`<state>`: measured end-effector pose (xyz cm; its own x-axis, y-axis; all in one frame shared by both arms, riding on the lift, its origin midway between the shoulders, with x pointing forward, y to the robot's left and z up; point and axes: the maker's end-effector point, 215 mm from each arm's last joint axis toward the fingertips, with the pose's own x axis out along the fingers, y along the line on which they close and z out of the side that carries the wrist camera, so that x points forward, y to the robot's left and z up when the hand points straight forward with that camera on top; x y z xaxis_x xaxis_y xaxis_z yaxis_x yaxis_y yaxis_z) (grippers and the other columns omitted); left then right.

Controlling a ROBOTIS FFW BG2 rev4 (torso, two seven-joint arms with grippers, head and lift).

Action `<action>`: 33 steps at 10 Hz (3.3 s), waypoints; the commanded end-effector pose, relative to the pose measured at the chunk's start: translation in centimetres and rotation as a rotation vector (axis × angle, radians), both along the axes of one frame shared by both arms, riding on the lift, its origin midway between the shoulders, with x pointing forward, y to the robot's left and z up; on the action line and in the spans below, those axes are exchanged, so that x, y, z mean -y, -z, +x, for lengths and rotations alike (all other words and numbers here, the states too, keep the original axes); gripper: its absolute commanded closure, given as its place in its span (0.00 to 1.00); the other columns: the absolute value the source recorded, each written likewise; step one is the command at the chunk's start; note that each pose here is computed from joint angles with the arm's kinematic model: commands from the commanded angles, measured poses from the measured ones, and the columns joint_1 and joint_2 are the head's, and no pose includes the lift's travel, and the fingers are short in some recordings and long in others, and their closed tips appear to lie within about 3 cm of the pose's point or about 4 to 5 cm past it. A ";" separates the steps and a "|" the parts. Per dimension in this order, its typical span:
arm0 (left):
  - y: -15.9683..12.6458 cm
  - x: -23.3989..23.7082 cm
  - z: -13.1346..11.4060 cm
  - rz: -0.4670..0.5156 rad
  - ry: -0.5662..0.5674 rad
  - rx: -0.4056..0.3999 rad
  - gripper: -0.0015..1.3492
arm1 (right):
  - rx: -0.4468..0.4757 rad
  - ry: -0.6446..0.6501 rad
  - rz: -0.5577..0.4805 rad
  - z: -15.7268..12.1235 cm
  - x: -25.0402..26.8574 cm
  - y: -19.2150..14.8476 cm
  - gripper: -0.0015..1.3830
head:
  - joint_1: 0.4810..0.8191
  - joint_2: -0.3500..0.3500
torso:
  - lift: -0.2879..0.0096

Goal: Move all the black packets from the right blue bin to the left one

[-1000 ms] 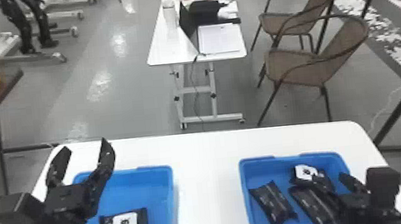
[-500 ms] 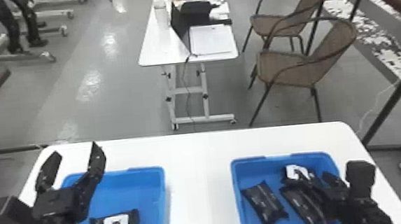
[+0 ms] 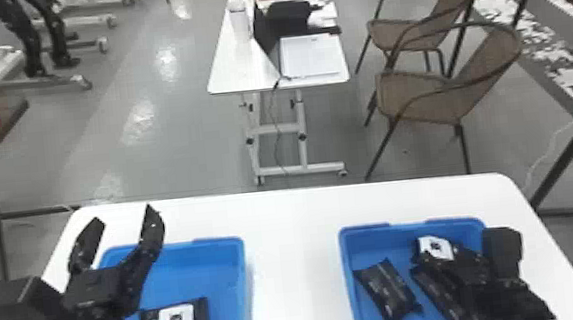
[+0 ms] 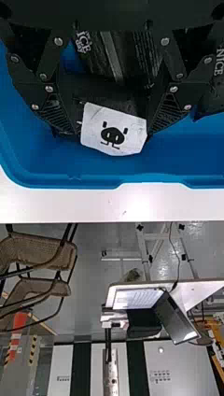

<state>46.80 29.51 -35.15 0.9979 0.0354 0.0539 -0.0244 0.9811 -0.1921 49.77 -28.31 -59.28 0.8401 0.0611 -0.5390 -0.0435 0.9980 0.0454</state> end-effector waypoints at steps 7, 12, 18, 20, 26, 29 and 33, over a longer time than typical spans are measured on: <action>1.5 0.4 0.0 -0.036 0.016 -0.037 0.20 | -0.041 0.053 -0.004 0.0 1.3 1.5 0.67 | 0.63 0.50 | 0.97; 1.3 -0.3 -0.4 -0.032 0.004 -0.029 0.20 | 0.061 0.161 0.032 -0.6 2.0 -1.3 0.87 | 0.63 0.49 | 0.97; 1.4 -0.9 -0.2 -0.066 -0.004 -0.033 0.20 | 0.291 -0.063 0.137 0.8 -5.7 -14.9 0.92 | 0.63 0.55 | 0.97; 2.8 1.7 1.3 -0.184 0.086 -0.102 0.20 | 0.365 -0.348 0.140 4.4 -13.5 -21.2 0.92 | 0.63 0.65 | 0.97; 2.1 7.1 4.6 -0.464 0.337 -0.218 0.20 | 0.259 -0.858 0.218 3.9 -33.7 -21.0 0.92 | 0.63 0.84 | 0.97; 1.3 8.8 5.1 -0.491 0.397 -0.215 0.20 | 0.213 -0.976 0.161 3.1 -37.3 -19.5 0.92 | 0.63 0.92 | 0.97; 2.7 10.1 4.8 -0.471 0.415 -0.280 0.20 | 0.205 -1.041 0.151 2.5 -39.8 -19.6 0.92 | 0.63 0.94 | 0.97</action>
<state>51.73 19.48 -37.54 0.9095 -0.3968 -0.1243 0.2307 0.7303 -0.6430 52.35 11.15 -39.82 0.4166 0.8508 -0.3201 -0.8866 0.4581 0.0636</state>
